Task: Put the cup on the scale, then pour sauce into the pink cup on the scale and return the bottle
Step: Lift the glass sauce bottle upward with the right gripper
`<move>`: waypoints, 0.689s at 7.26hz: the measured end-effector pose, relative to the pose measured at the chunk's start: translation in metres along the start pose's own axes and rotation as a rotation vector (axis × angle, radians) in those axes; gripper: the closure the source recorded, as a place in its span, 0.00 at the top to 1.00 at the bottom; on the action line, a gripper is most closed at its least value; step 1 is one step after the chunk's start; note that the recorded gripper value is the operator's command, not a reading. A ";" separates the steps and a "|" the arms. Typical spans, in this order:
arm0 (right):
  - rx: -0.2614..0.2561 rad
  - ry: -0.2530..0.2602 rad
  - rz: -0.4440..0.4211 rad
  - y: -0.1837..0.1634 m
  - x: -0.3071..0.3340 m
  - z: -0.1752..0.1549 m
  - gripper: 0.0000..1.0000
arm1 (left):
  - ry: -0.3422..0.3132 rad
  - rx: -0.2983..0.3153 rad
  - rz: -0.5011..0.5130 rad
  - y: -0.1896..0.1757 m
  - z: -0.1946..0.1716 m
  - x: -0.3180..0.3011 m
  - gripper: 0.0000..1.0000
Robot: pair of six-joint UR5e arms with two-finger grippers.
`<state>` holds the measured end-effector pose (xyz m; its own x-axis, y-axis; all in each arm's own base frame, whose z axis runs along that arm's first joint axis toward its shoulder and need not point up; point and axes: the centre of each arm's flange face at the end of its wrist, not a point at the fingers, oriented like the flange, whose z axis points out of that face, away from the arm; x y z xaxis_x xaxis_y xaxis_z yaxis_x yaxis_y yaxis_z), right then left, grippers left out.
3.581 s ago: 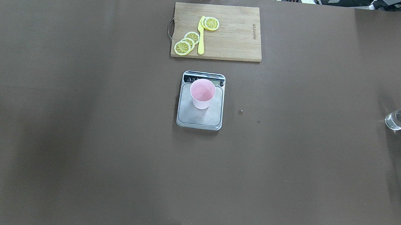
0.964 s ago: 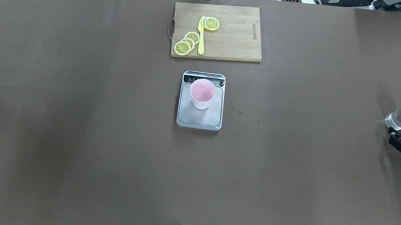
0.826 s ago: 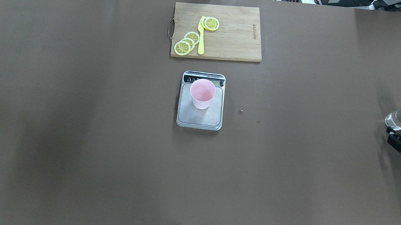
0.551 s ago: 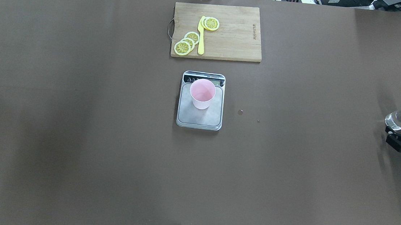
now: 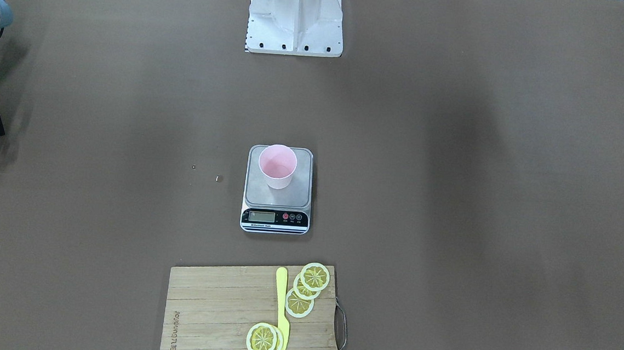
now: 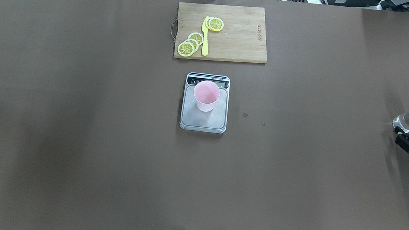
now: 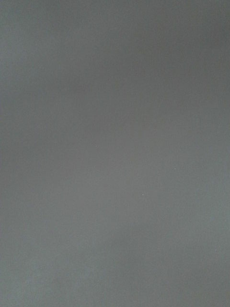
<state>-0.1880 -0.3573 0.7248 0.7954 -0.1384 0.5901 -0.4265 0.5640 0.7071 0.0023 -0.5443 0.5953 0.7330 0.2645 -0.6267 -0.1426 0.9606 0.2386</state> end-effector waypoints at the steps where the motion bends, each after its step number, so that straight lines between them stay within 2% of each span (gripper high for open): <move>1: 0.003 0.003 0.002 -0.001 0.001 0.000 0.97 | 0.000 0.001 0.001 0.000 0.000 0.000 0.98; 5: 0.016 0.006 0.009 -0.007 0.001 0.003 0.96 | 0.000 0.002 0.001 -0.001 -0.001 0.001 0.98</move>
<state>-0.1857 -0.3639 0.7216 0.7940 -0.1279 0.5943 -0.4407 0.5523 0.7076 0.0022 -0.5446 0.5940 0.7329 0.2659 -0.6263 -0.1422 0.9600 0.2413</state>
